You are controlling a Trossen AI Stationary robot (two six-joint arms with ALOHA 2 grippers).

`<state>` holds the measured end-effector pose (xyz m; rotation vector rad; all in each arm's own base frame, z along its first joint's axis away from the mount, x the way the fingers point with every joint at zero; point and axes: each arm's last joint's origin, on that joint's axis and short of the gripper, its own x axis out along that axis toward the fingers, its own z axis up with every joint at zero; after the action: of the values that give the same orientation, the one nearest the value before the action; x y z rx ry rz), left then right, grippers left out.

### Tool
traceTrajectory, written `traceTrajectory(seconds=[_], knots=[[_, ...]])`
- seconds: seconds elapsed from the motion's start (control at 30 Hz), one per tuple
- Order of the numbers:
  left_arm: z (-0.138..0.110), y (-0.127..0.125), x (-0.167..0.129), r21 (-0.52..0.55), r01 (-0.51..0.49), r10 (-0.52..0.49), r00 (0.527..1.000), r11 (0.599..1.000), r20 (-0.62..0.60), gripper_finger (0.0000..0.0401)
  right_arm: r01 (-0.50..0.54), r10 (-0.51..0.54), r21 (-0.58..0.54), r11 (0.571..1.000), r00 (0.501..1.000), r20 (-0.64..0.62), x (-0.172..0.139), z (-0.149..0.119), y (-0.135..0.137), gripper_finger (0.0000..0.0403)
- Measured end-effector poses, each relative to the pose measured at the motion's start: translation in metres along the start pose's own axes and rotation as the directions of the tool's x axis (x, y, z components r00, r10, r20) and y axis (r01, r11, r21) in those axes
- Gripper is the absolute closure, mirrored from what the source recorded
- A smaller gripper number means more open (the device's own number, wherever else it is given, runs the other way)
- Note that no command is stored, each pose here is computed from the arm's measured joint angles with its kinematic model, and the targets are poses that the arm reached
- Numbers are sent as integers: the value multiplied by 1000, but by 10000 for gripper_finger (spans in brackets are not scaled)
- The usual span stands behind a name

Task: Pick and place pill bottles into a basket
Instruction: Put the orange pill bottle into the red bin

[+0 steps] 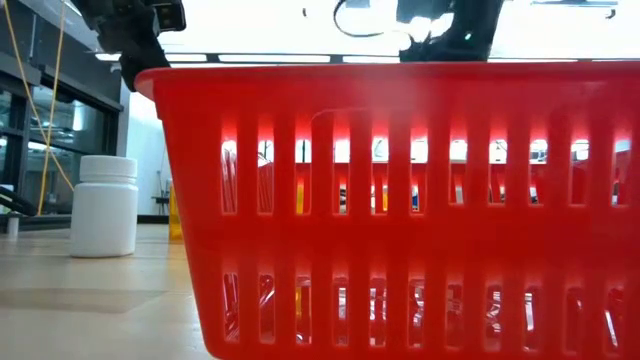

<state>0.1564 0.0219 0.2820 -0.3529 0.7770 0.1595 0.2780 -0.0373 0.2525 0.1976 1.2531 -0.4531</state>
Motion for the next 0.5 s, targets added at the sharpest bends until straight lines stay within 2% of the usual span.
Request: traceTrajectory(seconds=[0.23, 0.5], knots=[[0, 0, 0, -1, -10, 10, 1000, 1000, 2, 210, -13, 14, 14, 1000, 999, -29, 39, 14, 13, 148], [0, 0, 0, -19, -4, 4, 1000, 1000, 0, 210, -140, 143, 80, 987, 989, -29, 50, 22, 16, 148]])
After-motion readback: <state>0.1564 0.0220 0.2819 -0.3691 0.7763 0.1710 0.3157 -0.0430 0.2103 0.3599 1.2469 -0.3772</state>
